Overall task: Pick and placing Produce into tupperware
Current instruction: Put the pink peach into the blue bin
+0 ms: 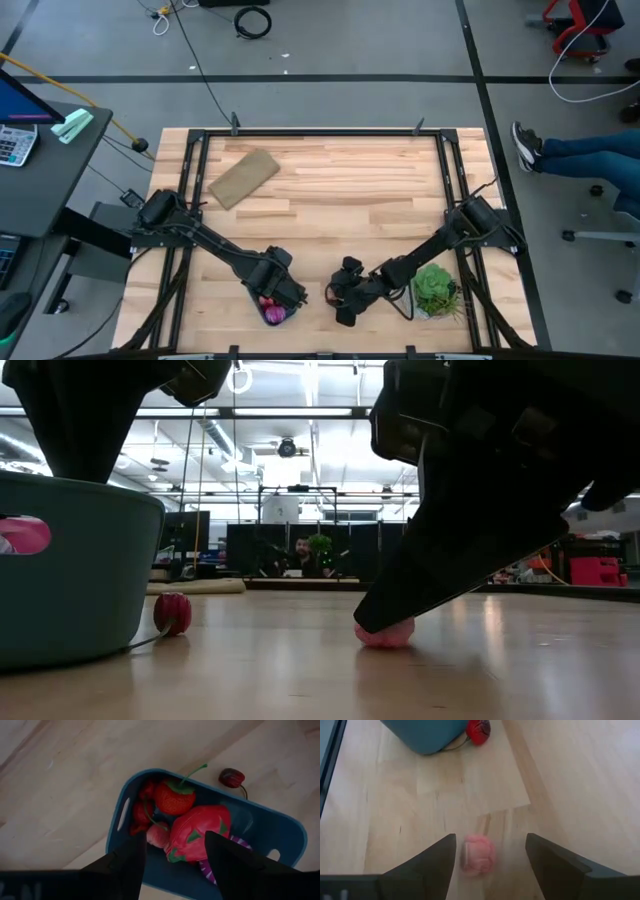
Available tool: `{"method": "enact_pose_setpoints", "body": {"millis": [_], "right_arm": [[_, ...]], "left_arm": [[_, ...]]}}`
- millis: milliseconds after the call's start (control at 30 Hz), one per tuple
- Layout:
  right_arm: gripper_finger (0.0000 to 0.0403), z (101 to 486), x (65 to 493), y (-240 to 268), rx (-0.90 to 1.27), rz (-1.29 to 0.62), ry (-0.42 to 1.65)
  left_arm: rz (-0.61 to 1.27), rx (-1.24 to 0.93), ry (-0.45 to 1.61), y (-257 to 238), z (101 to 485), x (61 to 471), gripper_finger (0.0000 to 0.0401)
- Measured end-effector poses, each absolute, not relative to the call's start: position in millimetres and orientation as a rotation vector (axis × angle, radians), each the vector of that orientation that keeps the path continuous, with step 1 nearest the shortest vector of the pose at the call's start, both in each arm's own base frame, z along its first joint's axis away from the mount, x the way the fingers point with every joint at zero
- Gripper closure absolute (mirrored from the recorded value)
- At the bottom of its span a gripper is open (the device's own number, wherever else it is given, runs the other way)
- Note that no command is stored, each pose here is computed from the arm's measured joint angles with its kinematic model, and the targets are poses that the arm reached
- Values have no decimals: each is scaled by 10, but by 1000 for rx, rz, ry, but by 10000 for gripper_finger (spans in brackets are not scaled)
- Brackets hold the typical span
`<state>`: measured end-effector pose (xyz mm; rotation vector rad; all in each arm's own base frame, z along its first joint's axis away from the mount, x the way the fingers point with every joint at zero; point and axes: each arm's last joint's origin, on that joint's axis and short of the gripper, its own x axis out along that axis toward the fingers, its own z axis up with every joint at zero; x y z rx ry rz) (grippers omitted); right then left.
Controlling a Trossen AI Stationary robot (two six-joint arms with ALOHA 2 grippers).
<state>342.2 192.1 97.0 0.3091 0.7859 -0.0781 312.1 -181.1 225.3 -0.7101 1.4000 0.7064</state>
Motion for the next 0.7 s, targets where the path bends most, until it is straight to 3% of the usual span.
{"method": "enact_pose_setpoints", "body": {"millis": [200,433,700], "right_arm": [[162,1010,3398,1907,302,-84,805],[222,1033,3379,1893,308,-80,826],[283,1036,3394,1868,343,-96,822]], "left_arm": [[707,-711,1400,-1811,2253,3121,191],[682,-748,1432,-1801,2306,3104,207],[636,-803,1304,-1634,2836,2856,218]]}}
